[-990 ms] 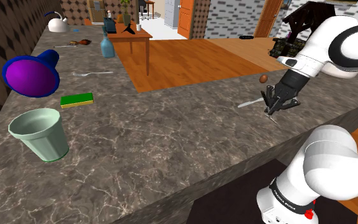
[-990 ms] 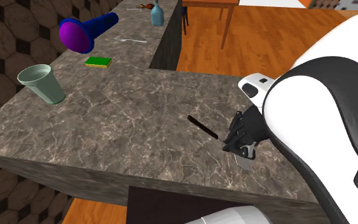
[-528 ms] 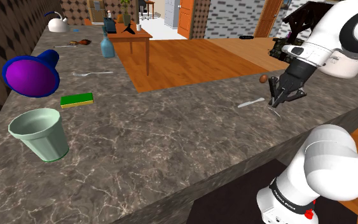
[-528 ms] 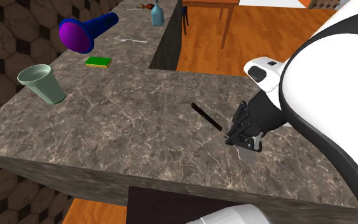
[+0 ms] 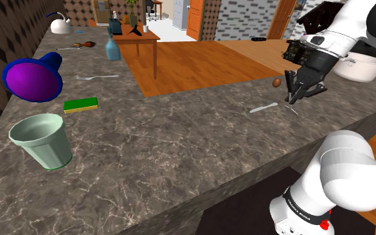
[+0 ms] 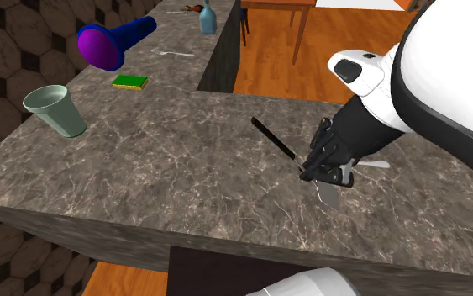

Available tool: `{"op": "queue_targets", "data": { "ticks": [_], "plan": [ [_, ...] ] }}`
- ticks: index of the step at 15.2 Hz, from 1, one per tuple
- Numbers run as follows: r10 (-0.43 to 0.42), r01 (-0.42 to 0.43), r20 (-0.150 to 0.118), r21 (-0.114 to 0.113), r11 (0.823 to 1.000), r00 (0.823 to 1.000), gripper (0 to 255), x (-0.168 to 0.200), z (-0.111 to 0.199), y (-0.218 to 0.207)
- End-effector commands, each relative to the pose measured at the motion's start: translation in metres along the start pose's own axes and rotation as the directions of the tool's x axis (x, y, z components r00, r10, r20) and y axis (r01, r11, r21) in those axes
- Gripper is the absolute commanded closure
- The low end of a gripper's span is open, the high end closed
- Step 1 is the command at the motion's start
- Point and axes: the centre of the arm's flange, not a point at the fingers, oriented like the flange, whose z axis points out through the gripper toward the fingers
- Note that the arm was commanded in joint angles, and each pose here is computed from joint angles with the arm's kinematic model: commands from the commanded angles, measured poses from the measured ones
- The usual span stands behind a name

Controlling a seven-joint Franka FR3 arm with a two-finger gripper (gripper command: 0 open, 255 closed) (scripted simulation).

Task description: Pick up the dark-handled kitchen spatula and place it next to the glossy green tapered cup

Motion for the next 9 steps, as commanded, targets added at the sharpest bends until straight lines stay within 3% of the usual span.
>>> {"op": "queue_targets", "data": {
  "ticks": [1,9],
  "plan": [
    [0.000,0.000,0.000,0.000,1.000,1.000,255,0.019,0.004,0.007],
    [0.000,0.000,0.000,0.000,1.000,1.000,255,0.112,0.035,0.047]
  ]
}}
